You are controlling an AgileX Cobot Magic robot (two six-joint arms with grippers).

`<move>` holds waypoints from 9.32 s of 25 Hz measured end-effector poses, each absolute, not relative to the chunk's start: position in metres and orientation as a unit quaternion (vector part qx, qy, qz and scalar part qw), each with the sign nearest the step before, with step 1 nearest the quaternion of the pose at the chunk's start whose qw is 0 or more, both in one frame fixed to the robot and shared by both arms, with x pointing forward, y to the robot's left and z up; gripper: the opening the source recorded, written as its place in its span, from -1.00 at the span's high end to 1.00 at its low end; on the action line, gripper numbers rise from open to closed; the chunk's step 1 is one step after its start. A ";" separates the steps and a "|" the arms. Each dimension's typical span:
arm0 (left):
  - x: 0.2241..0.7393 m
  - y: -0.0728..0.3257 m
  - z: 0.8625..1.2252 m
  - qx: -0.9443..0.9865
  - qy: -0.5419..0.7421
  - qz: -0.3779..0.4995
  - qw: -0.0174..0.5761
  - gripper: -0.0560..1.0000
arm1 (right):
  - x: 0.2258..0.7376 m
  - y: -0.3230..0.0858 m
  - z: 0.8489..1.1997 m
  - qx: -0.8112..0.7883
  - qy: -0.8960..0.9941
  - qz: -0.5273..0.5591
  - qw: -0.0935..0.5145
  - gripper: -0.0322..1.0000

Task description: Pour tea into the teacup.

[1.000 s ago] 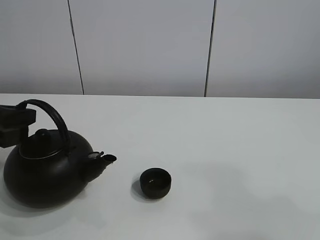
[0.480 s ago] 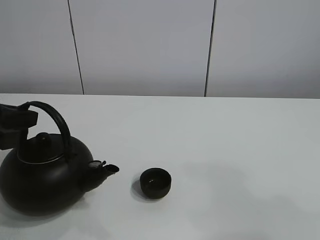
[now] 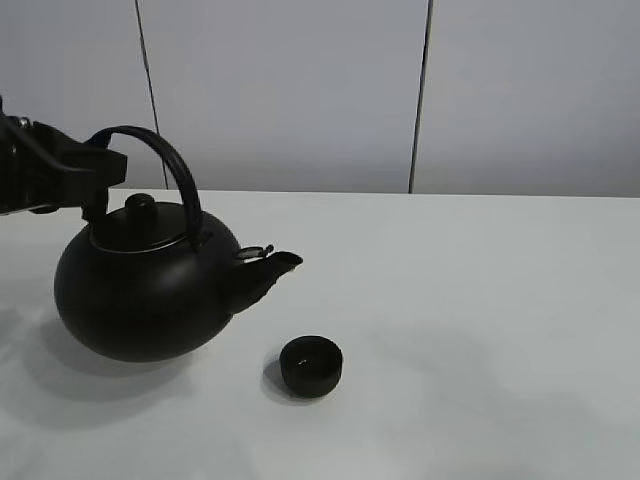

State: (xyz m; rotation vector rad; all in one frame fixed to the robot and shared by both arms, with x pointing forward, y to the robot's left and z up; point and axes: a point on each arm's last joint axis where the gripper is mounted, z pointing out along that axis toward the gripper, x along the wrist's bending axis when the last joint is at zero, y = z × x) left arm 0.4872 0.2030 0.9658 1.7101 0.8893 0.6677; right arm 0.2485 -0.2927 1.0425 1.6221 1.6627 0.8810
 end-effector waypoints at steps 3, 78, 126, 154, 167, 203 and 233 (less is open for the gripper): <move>0.494 0.193 0.974 0.721 0.368 0.275 0.518 0.58 | 0.249 -0.293 1.043 0.618 0.633 0.336 0.323 0.11; 0.513 0.175 0.962 0.752 0.353 0.309 0.464 0.59 | 0.249 -0.293 1.042 0.618 0.633 0.336 0.323 0.11; 0.513 0.179 0.961 0.785 0.277 0.333 0.442 0.61 | 0.249 -0.293 1.043 0.618 0.633 0.336 0.323 0.11; 0.513 0.180 0.960 0.794 0.260 0.342 0.429 0.62 | 0.249 -0.293 1.043 0.618 0.633 0.336 0.323 0.11; 0.514 0.181 0.960 0.765 0.331 0.307 0.458 0.62 | 0.249 -0.293 1.043 0.618 0.633 0.336 0.323 0.11; 0.447 0.263 0.915 0.709 0.399 0.339 0.473 0.62 | 0.249 -0.293 1.043 0.618 0.633 0.336 0.323 0.11; 0.450 0.268 0.916 0.701 0.407 0.364 0.459 0.62 | 0.248 -0.293 1.042 0.618 0.634 0.336 0.323 0.11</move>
